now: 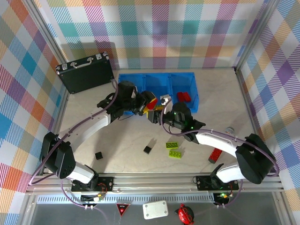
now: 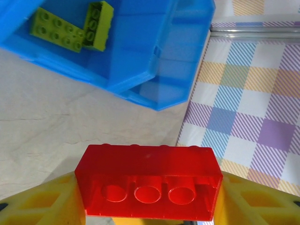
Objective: Sort the legos into containers by color
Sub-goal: Place the lego in the container.
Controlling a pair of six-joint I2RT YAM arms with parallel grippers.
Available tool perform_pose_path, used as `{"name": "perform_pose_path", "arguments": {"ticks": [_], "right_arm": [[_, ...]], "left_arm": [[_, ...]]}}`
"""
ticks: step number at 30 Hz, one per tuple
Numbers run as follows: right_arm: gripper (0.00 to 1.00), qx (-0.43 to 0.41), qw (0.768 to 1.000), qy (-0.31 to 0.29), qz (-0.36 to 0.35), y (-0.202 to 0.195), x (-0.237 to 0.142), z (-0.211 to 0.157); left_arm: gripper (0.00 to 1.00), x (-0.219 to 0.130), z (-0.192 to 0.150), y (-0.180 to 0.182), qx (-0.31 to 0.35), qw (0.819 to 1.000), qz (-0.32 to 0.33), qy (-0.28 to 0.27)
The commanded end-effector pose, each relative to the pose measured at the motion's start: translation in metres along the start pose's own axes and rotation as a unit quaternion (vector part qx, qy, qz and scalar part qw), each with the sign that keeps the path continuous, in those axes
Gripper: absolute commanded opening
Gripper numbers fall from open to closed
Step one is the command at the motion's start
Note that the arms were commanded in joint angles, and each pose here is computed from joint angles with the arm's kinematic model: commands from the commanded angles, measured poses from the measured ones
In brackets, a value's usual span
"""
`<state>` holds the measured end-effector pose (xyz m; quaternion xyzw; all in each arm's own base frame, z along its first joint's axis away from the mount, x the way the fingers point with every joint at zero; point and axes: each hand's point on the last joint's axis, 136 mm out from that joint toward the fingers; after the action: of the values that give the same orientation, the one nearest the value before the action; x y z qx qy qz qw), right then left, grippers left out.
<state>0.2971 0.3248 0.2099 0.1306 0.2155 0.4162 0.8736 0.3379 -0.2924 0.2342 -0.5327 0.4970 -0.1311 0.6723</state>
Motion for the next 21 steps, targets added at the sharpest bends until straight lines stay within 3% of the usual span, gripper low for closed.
{"name": "perform_pose_path", "arguments": {"ticks": [1,10,21], "right_arm": [[0.52,-0.007,0.997,-0.078,0.01,0.01,0.003,0.049],[0.41,0.008,0.996,-0.087,-0.022,-0.008,0.005,0.049],[0.45,0.002,0.99,-0.143,-0.022,-0.011,-0.02,0.067]], "left_arm": [[0.6,0.002,-0.016,-0.028,0.003,0.999,-0.04,0.029],[0.59,0.004,-0.019,-0.026,0.004,0.999,-0.042,0.031],[0.58,0.0,-0.018,-0.023,0.006,0.999,-0.037,0.024]]}}
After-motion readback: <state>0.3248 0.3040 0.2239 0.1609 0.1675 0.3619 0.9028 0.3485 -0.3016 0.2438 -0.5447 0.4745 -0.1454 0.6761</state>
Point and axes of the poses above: each hand's point on the last joint's axis, 136 mm out from that joint toward the fingers, its own x axis out along the fingers, its own y axis along the line the jaws close on, z = x × y, and after that the axes turned 6 degrees about -x, right-handed
